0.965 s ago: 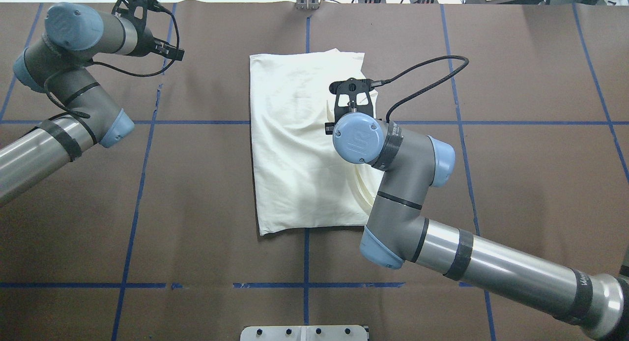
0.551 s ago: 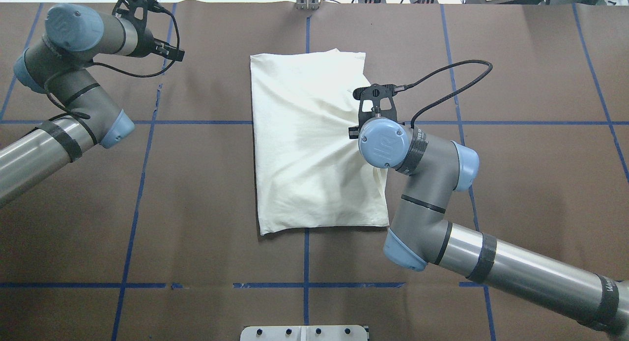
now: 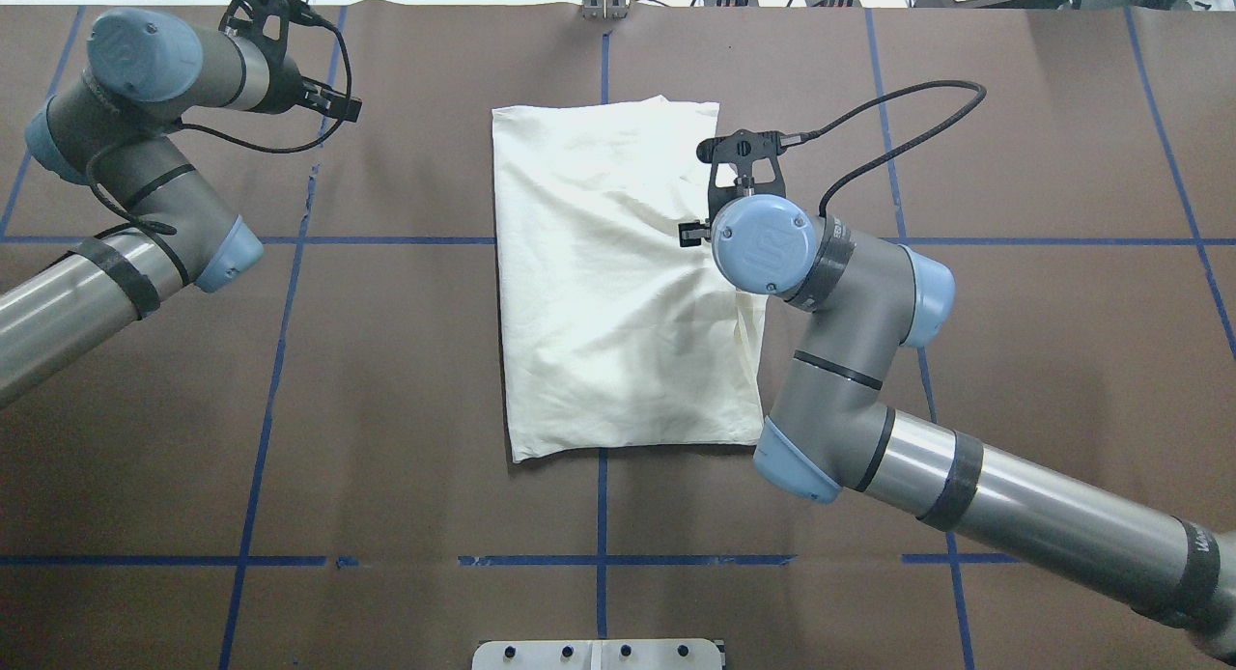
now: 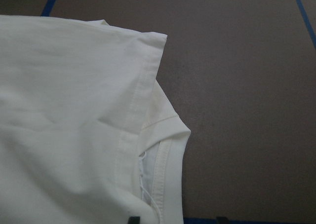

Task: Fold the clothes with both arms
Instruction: 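Lift the right gripper off the shirt while the left gripper moves toward the robot, then lower the left gripper to the shirt corner nearest it and grasp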

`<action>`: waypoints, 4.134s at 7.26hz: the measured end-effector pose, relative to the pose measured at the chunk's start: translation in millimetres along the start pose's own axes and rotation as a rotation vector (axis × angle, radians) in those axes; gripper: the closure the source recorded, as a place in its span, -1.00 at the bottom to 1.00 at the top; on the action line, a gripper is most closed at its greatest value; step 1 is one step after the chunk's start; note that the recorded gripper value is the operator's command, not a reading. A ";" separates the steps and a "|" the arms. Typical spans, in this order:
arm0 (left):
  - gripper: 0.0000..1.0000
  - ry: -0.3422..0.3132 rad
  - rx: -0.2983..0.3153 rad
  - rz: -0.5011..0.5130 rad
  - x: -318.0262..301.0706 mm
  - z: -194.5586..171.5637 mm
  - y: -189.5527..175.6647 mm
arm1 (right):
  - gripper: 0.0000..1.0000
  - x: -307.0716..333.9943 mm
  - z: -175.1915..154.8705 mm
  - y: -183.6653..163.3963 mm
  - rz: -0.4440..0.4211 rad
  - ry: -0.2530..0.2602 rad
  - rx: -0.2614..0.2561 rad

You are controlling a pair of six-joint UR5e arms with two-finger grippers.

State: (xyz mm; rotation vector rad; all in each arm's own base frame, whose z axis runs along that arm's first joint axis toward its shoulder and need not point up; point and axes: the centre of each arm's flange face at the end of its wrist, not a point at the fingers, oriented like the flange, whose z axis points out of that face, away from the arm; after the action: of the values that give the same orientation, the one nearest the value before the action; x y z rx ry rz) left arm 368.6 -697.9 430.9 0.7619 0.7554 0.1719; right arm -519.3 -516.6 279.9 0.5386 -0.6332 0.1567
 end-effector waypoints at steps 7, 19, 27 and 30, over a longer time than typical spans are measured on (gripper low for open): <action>-1.00 0.260 0.029 -0.276 103.8 -85.1 22.2 | -1.00 61.8 -40.4 14.1 0.333 -0.374 -0.097; -0.56 0.374 -0.184 -1.020 358.7 -168.8 242.0 | -0.99 118.2 -95.4 95.1 0.661 -0.374 -0.092; -0.11 0.363 -0.200 -1.007 384.0 -167.5 252.7 | -0.99 119.6 -94.3 95.4 0.662 -0.370 -0.083; -0.01 0.355 -0.191 -1.007 383.9 -166.7 252.2 | -0.99 119.6 -94.2 95.7 0.662 -0.370 -0.080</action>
State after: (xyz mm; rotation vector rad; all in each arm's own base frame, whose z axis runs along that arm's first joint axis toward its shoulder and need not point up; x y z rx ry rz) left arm 566.2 -268.0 308.9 0.1022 1.3554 -0.5394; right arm -403.3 -388.4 329.3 0.2629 -1.1620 0.6621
